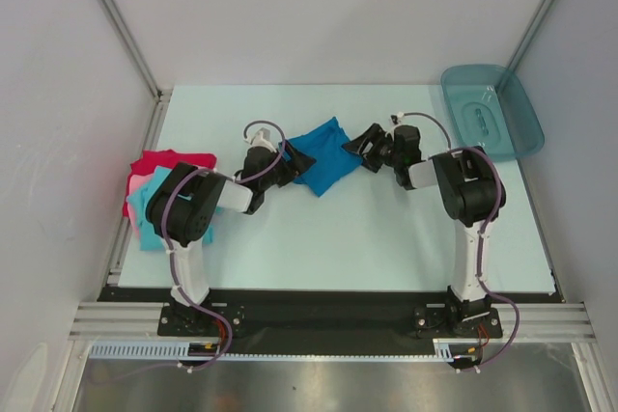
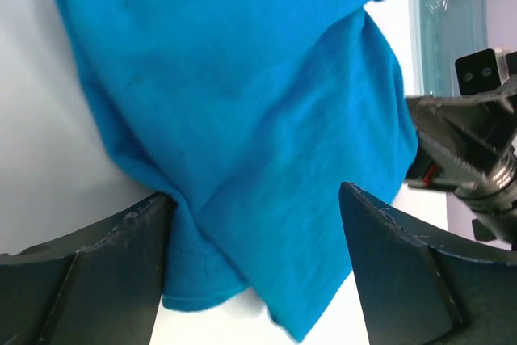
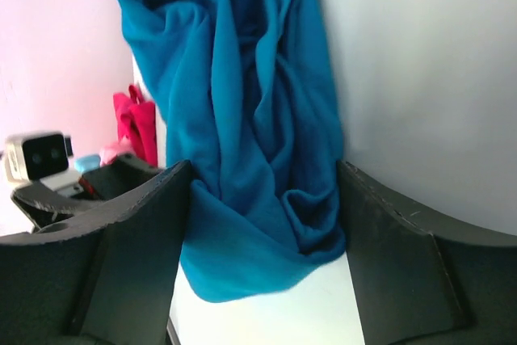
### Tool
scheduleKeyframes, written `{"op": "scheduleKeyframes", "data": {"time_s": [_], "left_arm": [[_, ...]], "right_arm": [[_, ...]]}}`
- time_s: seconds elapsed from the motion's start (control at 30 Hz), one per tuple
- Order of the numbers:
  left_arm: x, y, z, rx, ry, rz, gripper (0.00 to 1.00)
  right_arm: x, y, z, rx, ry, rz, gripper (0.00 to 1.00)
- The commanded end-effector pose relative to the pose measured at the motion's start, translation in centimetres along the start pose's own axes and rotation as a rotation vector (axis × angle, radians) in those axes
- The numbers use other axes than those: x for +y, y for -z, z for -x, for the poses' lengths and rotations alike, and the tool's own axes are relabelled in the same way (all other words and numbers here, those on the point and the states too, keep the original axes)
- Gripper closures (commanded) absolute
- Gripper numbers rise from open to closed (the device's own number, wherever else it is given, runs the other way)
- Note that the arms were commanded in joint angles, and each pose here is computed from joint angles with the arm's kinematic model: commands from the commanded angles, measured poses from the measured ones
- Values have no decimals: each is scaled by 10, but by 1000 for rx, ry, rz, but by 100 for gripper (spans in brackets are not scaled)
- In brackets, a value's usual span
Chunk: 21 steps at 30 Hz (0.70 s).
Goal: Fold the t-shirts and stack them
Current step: Fold the tshirt
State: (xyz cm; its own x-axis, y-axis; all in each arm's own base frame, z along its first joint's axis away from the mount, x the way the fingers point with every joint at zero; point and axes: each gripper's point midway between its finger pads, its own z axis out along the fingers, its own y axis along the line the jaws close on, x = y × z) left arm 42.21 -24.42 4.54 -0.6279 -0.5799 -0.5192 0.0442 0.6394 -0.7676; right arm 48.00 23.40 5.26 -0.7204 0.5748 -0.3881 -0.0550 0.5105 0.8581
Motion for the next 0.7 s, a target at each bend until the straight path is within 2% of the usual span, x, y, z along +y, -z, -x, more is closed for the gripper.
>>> {"op": "scheduleKeyframes", "data": {"time_s": [0.0,0.23,0.53,0.67], "left_arm": [[9,-8,-6,40,15,34,15],[8,1,-6,37,-3,32,16],[17,13,-15,44,-9,40,18],[15,18,-14,40,-18,37,19]], "right_arm": [[20,-12,-24,76,17,59,25],[45,-24,-38,157,50,99,24],[37,-2,-13,86,103,-39,24],[39,11,6,46,90,-36,23]]}}
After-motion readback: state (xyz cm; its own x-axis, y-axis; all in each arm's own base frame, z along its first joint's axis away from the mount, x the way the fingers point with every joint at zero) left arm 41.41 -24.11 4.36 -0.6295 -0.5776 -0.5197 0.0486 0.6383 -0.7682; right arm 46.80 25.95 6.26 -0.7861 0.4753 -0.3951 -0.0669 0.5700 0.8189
